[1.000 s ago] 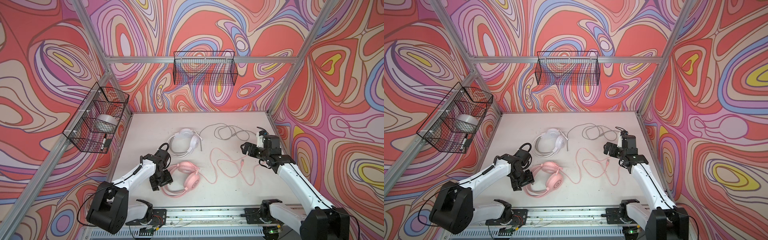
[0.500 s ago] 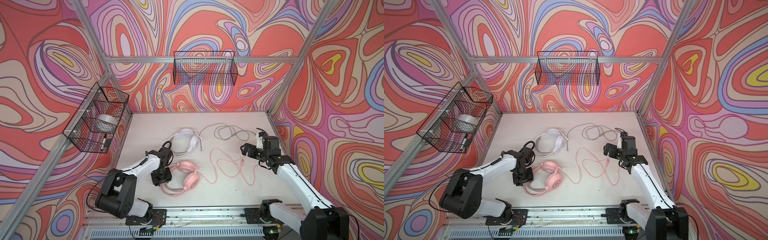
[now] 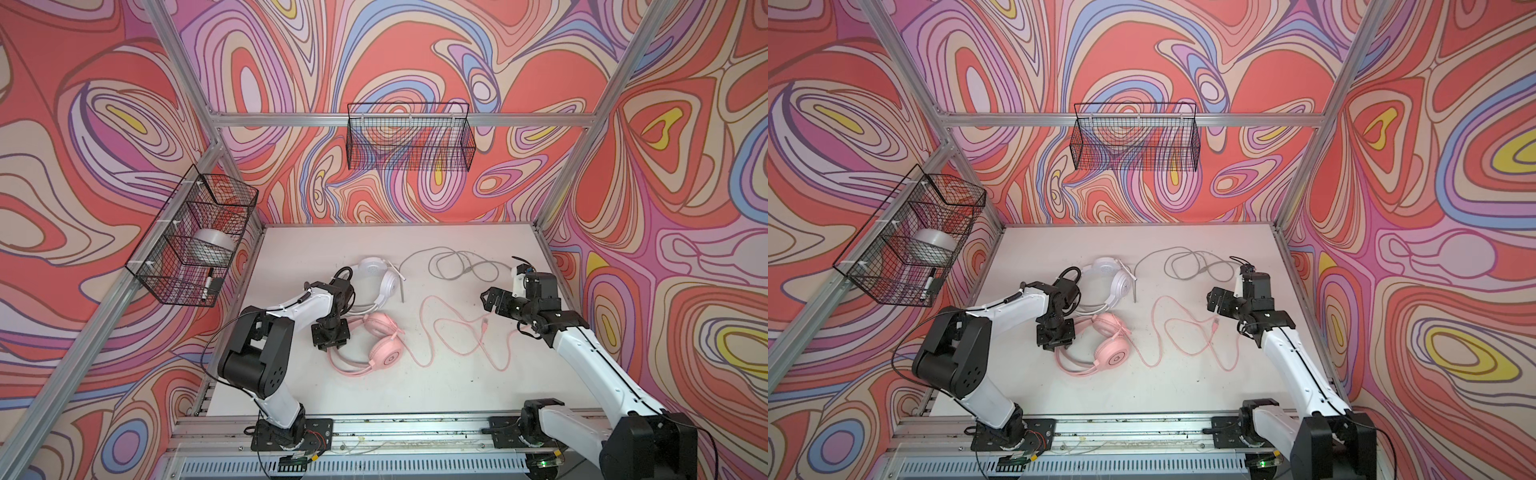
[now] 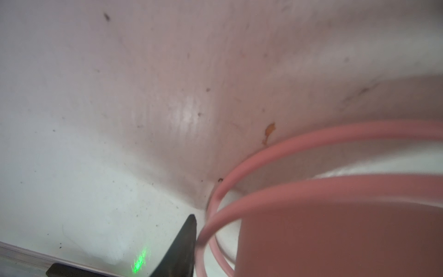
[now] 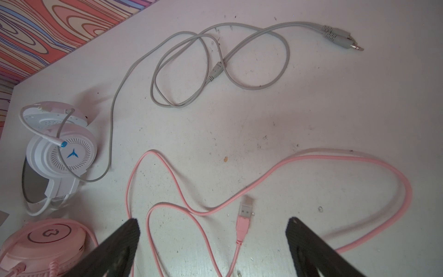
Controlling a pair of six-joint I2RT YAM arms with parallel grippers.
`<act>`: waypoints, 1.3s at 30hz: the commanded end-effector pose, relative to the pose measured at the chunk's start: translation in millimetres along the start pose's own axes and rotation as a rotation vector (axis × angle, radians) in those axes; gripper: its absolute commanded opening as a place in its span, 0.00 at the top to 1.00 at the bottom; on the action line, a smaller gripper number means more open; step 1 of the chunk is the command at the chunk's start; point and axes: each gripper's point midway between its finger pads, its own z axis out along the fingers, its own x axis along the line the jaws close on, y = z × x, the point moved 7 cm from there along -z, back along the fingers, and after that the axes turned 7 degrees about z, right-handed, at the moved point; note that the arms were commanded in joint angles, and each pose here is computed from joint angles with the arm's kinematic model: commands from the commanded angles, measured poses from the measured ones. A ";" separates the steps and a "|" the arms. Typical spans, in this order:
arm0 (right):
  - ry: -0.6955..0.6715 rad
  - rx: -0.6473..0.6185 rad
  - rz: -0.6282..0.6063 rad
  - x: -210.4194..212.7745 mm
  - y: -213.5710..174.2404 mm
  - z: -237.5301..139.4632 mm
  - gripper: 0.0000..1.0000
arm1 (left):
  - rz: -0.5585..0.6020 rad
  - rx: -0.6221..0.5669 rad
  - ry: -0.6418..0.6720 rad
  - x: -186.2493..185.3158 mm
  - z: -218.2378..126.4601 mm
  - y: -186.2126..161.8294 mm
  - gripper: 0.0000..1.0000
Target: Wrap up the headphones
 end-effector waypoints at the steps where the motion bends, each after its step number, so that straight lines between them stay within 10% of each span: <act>1: -0.004 0.010 -0.017 -0.1 -0.1 4.0 0.02 | 0.017 -0.015 0.018 -0.7 -5.3 3.6 0.56; 17: 0.007 0.023 -0.008 3.5 3.4 4.1 0.02 | -0.026 -0.161 -0.157 15.2 -42.0 -34.0 0.11; 39: 0.045 0.049 0.027 7.6 -6.6 8.1 0.02 | -0.110 -0.087 -0.182 7.0 7.4 -43.7 0.27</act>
